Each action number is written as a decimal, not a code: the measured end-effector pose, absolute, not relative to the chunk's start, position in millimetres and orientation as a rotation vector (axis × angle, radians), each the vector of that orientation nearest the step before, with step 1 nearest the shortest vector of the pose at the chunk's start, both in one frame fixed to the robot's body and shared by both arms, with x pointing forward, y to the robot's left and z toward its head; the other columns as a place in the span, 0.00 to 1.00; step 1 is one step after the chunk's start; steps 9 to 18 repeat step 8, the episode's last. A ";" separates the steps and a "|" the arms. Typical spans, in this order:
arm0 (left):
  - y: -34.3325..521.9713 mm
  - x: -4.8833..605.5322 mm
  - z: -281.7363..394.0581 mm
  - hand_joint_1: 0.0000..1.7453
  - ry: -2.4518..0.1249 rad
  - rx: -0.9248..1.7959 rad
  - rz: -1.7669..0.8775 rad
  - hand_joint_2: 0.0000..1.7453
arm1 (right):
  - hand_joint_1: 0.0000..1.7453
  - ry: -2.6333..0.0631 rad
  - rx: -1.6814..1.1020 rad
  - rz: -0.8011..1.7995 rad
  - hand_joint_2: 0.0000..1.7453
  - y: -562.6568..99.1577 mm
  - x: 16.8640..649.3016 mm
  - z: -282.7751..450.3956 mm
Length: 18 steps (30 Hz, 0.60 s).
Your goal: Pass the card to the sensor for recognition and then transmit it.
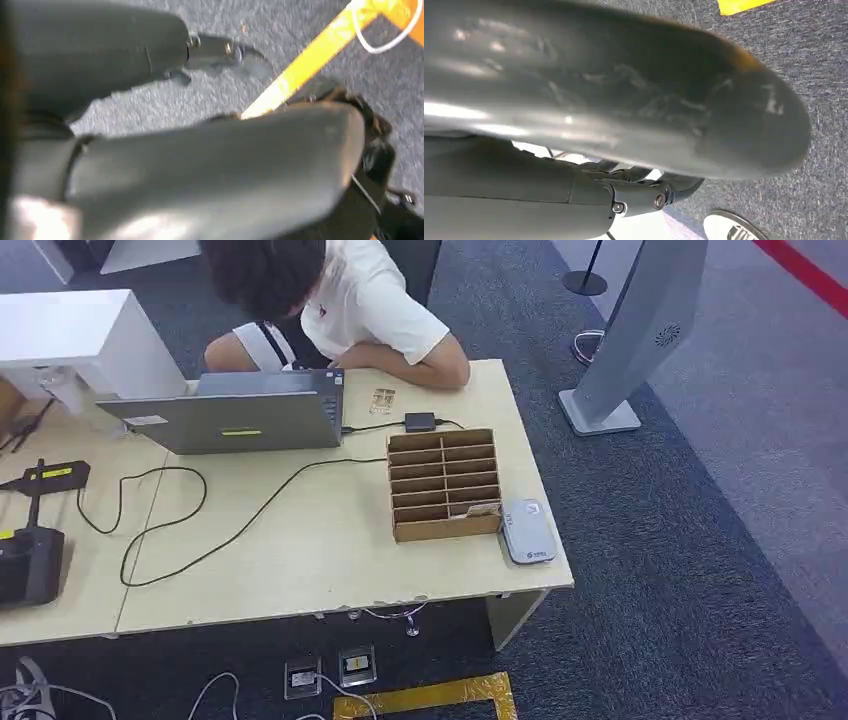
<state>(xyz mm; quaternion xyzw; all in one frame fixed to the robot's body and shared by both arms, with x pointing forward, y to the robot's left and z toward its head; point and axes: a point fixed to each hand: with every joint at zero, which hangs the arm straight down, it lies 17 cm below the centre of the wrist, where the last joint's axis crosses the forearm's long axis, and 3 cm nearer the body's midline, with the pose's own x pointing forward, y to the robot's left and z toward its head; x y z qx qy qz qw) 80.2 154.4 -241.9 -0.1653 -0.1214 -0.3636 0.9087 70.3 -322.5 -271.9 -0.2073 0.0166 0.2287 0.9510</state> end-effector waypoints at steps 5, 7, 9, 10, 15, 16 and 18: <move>153.9 78.9 -242.5 0.00 -0.247 -0.340 -0.754 0.00 | 0.00 0.030 -0.418 0.466 0.00 -321.2 70.4 -272.1; 154.4 78.7 -242.8 0.00 -0.246 -0.339 -0.754 0.00 | 0.00 0.029 -0.418 0.466 0.00 -321.0 70.4 -272.1; 154.6 78.7 -242.8 0.00 -0.246 -0.338 -0.754 0.00 | 0.00 0.029 -0.418 0.466 0.00 -321.0 70.4 -272.1; 154.6 78.7 -242.8 0.00 -0.246 -0.338 -0.754 0.00 | 0.00 0.029 -0.418 0.466 0.00 -321.0 70.4 -272.1; 154.6 78.7 -242.8 0.00 -0.246 -0.338 -0.754 0.00 | 0.00 0.029 -0.418 0.466 0.00 -321.0 70.4 -272.1; 154.6 78.7 -242.8 0.00 -0.246 -0.338 -0.754 0.00 | 0.00 0.029 -0.418 0.466 0.00 -321.0 70.4 -272.1; 154.6 78.7 -242.8 0.00 -0.246 -0.338 -0.754 0.00 | 0.00 0.029 -0.418 0.466 0.00 -321.0 70.4 -272.1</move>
